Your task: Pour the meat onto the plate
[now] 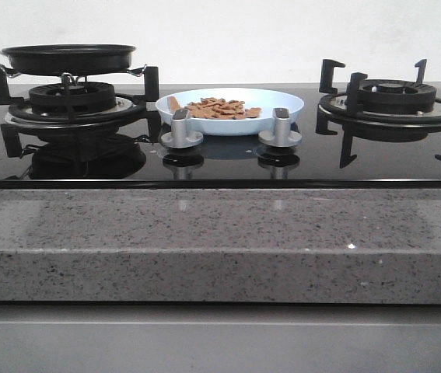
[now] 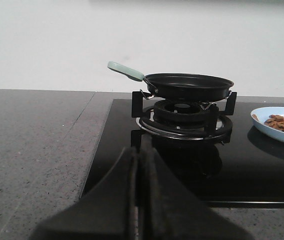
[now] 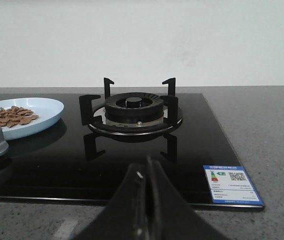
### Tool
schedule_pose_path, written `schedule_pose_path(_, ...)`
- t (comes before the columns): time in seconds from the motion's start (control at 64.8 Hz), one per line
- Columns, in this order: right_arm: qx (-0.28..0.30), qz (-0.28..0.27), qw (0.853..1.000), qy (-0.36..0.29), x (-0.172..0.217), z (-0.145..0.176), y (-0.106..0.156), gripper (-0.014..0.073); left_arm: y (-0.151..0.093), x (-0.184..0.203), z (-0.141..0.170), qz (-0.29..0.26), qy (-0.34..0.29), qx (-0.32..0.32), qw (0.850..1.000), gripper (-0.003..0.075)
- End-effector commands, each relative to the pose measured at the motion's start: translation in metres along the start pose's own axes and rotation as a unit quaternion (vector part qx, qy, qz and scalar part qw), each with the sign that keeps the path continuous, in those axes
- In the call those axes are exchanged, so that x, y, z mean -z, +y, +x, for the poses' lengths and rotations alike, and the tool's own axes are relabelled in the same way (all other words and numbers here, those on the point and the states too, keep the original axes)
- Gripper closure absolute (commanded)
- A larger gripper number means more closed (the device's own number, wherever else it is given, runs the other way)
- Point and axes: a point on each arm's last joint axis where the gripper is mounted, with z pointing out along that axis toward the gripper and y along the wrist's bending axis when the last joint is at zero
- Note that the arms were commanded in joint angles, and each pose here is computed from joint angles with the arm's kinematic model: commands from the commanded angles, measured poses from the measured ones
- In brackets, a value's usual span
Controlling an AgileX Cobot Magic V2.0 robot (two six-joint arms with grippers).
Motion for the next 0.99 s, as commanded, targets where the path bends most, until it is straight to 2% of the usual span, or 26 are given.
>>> schedule_pose_path(0.0,0.000,0.003,0.999,-0.046,0.0018,-0.0090,-0.0003,0.0715,0.0003,0.0018,-0.0075,-0.001,-0.050,0.007,0.999,0.0741)
schedule_pose_path(0.17,0.000,0.002,1.000,-0.018,0.0015,-0.0039,-0.0002,0.0715,0.0003,0.0018,-0.0075,-0.001,-0.050,0.007,0.999,0.0741)
schedule_pose_path(0.972,0.002,0.019,0.999,-0.028,0.0016,-0.0058,-0.0020,0.0715,0.0003,0.0018,-0.0075,-0.001,-0.050,0.007,0.999,0.0741)
